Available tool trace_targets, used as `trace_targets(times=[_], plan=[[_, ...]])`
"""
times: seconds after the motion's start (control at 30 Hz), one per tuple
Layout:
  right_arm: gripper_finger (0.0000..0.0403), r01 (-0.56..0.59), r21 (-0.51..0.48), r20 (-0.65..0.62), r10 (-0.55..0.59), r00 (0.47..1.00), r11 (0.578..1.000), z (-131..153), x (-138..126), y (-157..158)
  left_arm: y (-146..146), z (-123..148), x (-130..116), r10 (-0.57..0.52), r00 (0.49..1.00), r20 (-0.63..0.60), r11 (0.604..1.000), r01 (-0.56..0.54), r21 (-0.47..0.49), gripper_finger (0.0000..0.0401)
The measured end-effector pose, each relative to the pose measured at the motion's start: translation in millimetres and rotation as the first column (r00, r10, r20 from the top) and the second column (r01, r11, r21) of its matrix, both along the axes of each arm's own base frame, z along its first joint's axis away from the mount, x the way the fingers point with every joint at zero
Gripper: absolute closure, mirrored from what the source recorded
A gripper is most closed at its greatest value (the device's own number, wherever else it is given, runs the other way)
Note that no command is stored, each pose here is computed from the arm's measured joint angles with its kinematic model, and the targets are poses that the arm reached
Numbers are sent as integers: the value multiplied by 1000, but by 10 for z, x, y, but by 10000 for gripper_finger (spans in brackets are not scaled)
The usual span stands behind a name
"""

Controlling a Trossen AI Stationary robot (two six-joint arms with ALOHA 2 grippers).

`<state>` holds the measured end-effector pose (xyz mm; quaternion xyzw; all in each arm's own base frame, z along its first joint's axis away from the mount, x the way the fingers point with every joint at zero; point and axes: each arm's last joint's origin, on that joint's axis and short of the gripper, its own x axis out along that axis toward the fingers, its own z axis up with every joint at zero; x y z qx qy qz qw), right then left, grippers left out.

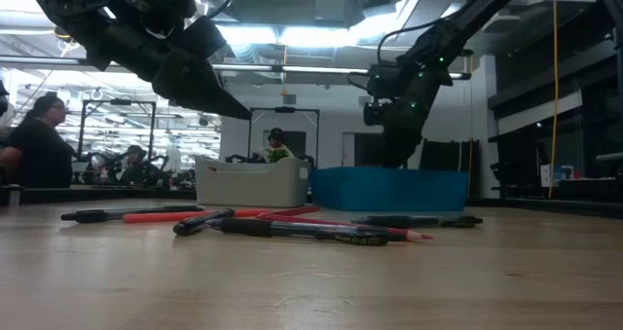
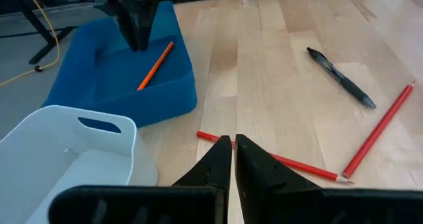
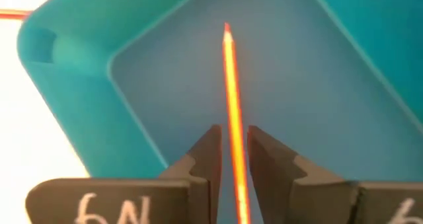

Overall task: Sort pens & pencils
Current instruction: Put the red pencil into the blue bin

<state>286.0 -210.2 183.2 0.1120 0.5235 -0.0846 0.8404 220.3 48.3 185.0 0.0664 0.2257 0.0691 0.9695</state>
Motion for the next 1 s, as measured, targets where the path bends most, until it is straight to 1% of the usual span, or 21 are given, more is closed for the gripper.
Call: trace_targets(times=[0.07,0.2,0.3,0.37,0.5,0.6,0.67,0.8,0.87,1.0], plan=[[328,-17,12,9,17,1000,1000,2,24,35,1,6,3,0,1000,7,1000,0,1,387],[328,-41,-3,28,41,999,999,90,50,120,6,60,25,-2,998,66,1000,1,18,387],[328,-60,-37,72,62,995,998,250,58,201,3,91,18,-8,997,82,999,5,32,387],[328,-72,-68,114,79,990,995,384,63,268,-9,104,14,-7,996,90,1000,5,22,387],[328,-83,-138,226,113,967,987,663,66,429,-58,156,-5,-27,993,111,999,24,26,387],[328,-92,-194,312,150,938,977,784,-3,590,-96,211,-53,-43,992,119,999,39,33,387],[328,-84,-210,360,157,919,974,819,-86,703,-121,258,-105,-56,988,146,997,49,56,387],[328,-68,-231,452,169,876,971,802,-260,929,-151,260,-309,-49,978,201,998,39,53,387],[328,-65,-236,505,179,844,970,759,-319,1042,-174,229,-428,-37,972,234,999,31,30,387],[328,-59,-242,620,201,758,969,684,-383,1243,-237,173,-618,-43,954,296,999,42,12,387]])
